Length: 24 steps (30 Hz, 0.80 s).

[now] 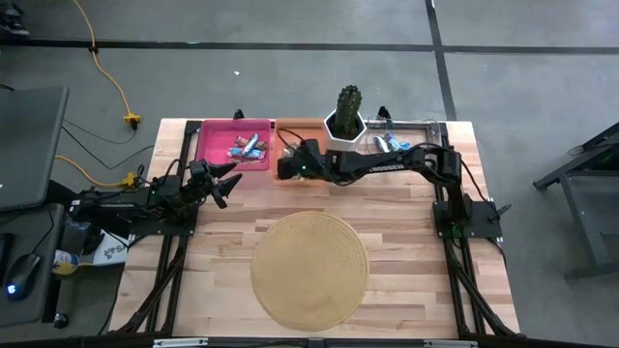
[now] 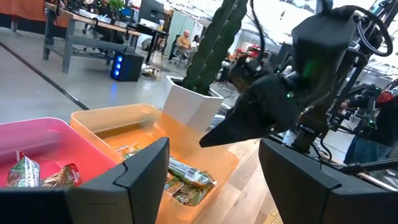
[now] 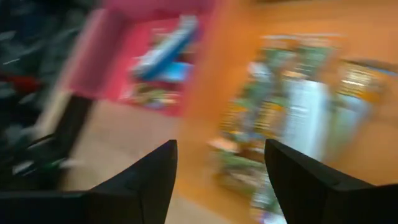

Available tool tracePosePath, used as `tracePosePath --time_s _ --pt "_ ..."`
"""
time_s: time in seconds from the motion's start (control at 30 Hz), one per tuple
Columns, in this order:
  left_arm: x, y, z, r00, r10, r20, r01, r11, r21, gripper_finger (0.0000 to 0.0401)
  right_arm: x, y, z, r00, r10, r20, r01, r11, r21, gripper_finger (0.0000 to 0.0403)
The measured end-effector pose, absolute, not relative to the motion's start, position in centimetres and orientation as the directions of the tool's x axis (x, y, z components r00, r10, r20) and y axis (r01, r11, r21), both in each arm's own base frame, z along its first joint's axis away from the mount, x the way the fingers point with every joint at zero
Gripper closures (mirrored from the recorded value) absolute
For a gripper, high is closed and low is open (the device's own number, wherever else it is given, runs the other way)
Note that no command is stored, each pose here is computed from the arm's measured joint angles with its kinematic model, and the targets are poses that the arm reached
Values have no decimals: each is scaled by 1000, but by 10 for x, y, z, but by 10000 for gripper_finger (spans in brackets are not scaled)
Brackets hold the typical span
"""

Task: Pick and place Granola Bars by type
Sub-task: Return to Home Position

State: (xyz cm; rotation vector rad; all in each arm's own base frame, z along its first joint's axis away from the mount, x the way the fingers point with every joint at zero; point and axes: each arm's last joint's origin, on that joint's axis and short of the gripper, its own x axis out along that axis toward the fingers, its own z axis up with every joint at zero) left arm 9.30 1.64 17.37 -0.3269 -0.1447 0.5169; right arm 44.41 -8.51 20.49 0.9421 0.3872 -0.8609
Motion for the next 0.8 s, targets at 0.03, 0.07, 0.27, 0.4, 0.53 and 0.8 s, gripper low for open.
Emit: tracePosePath --time_s 0.03,0.07,0.27,0.4,0.53,0.8 --pt "93 16 174 861 506 54 -461 819 -342 156 447 -85 208 653 -452 -608 756 339 560 176" --pt "93 16 174 861 506 53 -461 819 -342 156 450 -85 211 689 -432 -582 724 377 577 176" --pt "93 16 174 861 506 54 -461 819 -342 156 463 -80 229 884 -221 -412 459 576 676 191" --pt "93 16 174 861 506 54 -461 819 -342 156 470 -72 247 971 -1 -239 182 651 737 208" --pt "93 16 174 861 506 54 -461 819 -342 156 473 -59 266 969 244 -39 -143 683 716 226" --pt "93 16 174 861 506 54 -461 819 -342 156 471 -33 286 891 441 109 -400 647 649 289"
